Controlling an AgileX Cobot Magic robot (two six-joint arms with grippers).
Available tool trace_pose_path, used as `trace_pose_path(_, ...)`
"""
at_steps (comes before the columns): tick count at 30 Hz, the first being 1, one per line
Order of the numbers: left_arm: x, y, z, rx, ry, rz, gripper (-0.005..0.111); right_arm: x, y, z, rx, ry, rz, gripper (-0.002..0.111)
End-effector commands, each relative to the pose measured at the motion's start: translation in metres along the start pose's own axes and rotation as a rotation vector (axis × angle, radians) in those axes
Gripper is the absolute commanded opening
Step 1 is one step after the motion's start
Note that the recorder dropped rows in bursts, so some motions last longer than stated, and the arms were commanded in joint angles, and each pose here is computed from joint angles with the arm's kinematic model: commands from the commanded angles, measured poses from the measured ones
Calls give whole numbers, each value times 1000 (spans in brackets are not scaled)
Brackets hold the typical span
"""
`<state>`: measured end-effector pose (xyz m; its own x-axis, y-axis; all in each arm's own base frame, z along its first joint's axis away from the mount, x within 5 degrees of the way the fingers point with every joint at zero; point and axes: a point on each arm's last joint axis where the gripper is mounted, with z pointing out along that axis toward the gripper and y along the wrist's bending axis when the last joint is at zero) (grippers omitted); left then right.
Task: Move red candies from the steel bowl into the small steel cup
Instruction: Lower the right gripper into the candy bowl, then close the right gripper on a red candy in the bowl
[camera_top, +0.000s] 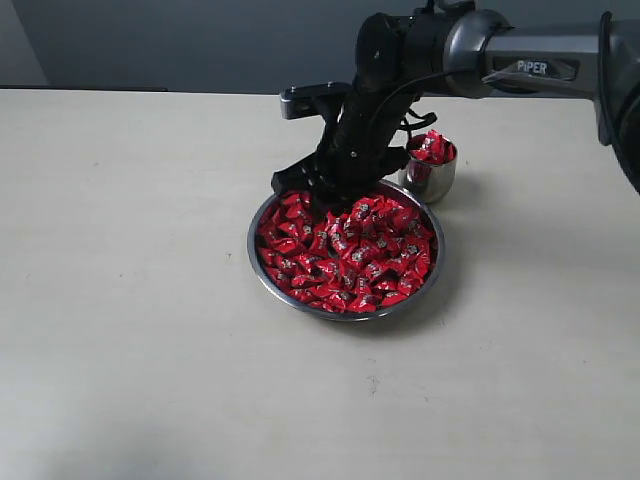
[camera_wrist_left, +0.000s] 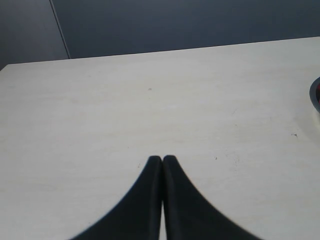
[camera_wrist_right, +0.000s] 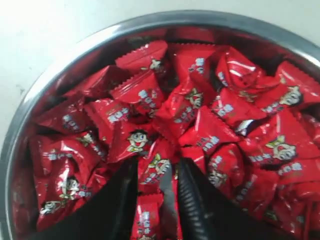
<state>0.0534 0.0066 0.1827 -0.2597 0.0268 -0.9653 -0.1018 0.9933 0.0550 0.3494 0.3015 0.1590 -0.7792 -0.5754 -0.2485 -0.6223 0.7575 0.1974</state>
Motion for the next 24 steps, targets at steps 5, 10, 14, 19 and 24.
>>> trace_pose_path(5, 0, 0, 0, -1, -11, 0, 0, 6, 14, 24, -15, 46, -29, 28)
trace_pose_path(10, 0, 0, 0, -1, -11, 0, 0, 6, 11, 25, 19, 49, -43, 28)
trace_pose_path(14, 0, 0, 0, -1, -11, 0, 0, 6, 9, 25, 43, 51, -45, 28)
trace_pose_path(19, 0, 0, 0, -1, -11, 0, 0, 5, 9, 25, 44, 41, -45, 28)
trace_pose_path(24, 0, 0, 0, -1, -11, 0, 0, 3, 9, 25, 45, 24, -31, 28)
